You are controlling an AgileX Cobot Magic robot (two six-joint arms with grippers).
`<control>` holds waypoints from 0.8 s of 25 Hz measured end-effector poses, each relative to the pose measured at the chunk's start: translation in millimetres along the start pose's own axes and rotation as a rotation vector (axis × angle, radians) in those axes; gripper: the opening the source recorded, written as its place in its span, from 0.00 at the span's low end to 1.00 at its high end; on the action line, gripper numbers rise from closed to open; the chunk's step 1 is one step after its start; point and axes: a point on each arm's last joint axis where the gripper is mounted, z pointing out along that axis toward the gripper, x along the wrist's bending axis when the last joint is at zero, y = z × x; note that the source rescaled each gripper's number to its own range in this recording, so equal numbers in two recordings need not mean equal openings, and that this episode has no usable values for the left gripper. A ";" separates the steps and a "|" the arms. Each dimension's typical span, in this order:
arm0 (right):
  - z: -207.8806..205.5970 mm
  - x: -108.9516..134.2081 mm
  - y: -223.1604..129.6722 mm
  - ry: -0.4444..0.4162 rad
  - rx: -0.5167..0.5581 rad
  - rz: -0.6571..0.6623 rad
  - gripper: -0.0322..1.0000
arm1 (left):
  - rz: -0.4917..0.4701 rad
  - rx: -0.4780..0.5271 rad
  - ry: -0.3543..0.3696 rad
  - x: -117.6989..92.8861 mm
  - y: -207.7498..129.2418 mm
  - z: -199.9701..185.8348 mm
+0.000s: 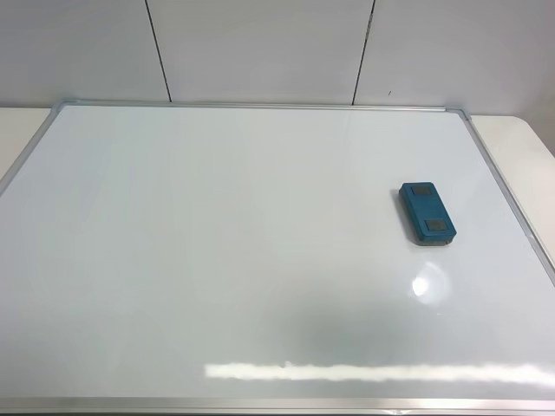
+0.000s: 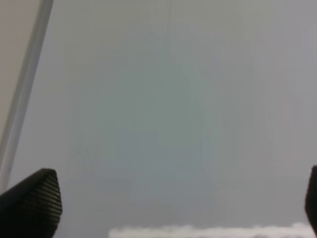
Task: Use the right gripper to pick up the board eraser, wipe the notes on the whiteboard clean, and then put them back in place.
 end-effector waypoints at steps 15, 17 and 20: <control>48.5 -5.9 -76.2 -0.060 0.085 0.044 1.00 | 0.000 0.000 0.000 0.0 0.0 0.0; 49.6 -6.8 -77.4 -0.081 0.090 0.043 1.00 | 0.000 0.000 0.000 0.0 0.0 0.0; 49.5 -6.9 -77.4 -0.135 0.090 0.065 1.00 | 0.000 0.000 0.000 0.0 0.0 0.0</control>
